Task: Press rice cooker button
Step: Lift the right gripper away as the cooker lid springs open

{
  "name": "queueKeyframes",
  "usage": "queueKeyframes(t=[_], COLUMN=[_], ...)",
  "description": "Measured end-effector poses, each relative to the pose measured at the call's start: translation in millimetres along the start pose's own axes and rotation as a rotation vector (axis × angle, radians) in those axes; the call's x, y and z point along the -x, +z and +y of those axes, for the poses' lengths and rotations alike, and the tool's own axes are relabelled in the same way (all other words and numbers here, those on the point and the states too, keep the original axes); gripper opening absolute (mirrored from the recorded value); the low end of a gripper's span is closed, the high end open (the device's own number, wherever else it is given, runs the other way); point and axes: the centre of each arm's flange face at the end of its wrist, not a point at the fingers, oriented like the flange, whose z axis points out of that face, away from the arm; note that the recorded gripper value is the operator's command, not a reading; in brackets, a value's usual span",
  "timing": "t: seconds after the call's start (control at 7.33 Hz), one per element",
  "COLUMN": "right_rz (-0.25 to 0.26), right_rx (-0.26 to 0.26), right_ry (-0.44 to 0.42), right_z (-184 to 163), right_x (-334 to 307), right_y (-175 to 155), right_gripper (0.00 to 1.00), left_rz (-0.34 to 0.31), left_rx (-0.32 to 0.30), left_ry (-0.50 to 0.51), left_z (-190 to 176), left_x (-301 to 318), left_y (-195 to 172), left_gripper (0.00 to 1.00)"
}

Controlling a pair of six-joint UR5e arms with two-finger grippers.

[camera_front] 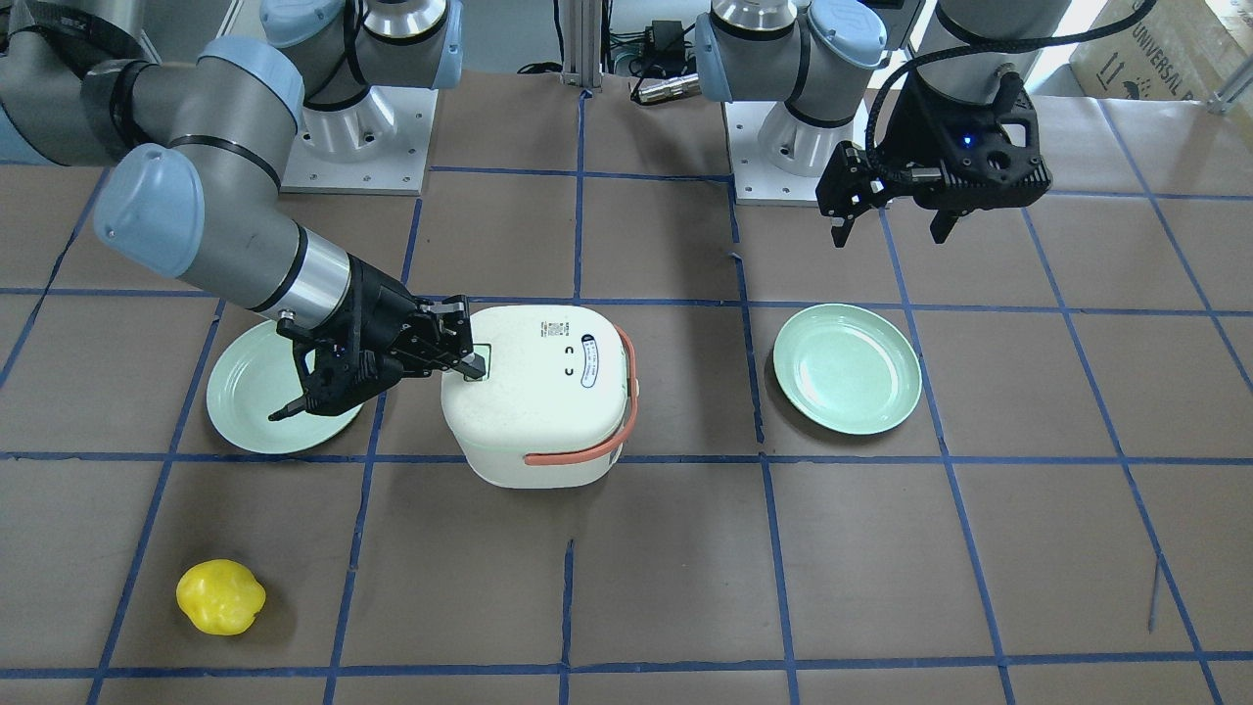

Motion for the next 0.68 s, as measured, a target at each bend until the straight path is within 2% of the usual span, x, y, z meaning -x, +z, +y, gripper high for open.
queueKeyframes(t=[0.14,0.27,0.41,0.55,0.68], right_rz=[0.005,0.017,0.045,0.105,0.214], right_rx=[-0.007,-0.022,-0.041,-0.047,-0.045], right_ry=[-0.003,-0.014,-0.031,-0.040,-0.040], right_z=[-0.6,0.8,6.2,15.2,22.7], right_x=[4.1,13.0,25.2,35.1,39.5], right_y=[-4.9,-15.7,-31.6,-49.3,-69.7], right_gripper=[0.85,1.00,1.00,1.00,1.00], left_rz=[0.000,0.000,0.000,0.000,0.000], left_rx=[0.000,0.000,0.000,0.001,0.001], left_ry=[0.000,0.000,0.000,0.000,0.000], left_z=[-0.1,-0.1,0.1,0.1,0.0], left_x=[0.0,0.0,0.0,0.0,0.0], left_y=[0.0,0.0,0.0,0.0,0.1], left_gripper=[1.00,1.00,1.00,1.00,1.00])
